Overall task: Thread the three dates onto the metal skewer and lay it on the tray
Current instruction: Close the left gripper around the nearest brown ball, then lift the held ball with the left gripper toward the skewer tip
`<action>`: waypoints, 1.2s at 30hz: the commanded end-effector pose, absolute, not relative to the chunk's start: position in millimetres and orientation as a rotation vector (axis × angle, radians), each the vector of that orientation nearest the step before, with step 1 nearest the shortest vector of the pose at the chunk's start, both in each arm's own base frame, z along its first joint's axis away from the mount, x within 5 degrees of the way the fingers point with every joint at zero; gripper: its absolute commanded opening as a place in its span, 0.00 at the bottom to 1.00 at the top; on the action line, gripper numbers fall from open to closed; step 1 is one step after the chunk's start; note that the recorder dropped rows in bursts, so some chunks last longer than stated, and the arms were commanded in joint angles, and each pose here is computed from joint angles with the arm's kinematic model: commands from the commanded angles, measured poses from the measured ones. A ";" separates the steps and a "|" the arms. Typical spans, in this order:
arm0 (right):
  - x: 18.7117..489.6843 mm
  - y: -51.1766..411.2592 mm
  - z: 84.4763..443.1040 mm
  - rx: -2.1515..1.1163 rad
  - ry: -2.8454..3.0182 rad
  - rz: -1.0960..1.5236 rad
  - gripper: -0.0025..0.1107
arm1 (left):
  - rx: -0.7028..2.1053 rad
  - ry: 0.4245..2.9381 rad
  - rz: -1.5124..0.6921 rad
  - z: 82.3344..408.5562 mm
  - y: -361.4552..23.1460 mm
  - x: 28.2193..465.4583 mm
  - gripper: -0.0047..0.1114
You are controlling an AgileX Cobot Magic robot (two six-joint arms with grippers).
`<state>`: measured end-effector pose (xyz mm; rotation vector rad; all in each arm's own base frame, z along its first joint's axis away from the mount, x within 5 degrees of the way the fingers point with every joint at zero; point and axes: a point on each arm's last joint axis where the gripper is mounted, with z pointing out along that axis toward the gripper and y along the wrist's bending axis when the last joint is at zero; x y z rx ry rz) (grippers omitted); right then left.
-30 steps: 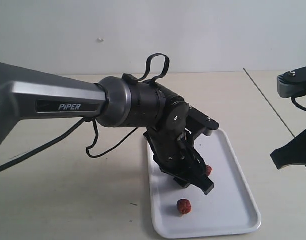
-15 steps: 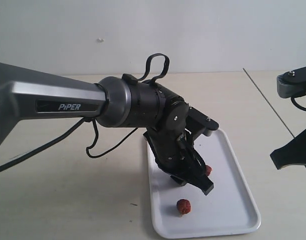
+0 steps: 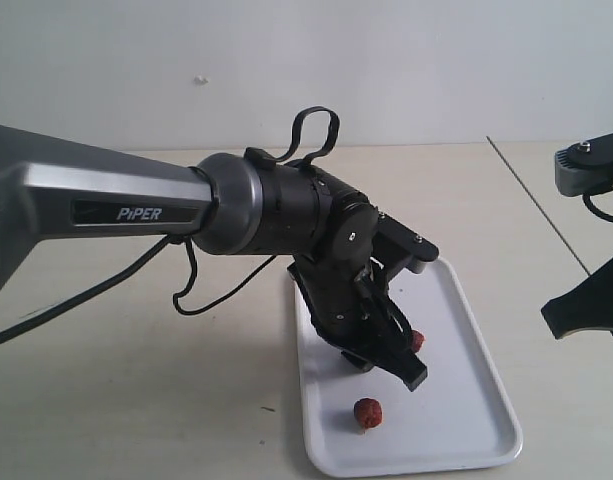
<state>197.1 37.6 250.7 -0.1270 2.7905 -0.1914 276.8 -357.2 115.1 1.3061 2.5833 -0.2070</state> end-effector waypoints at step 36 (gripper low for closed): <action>197.2 37.9 253.3 -0.125 2.791 -0.178 0.02 | 0.777 2.536 -1.079 236.9 -312.2 325.8 0.24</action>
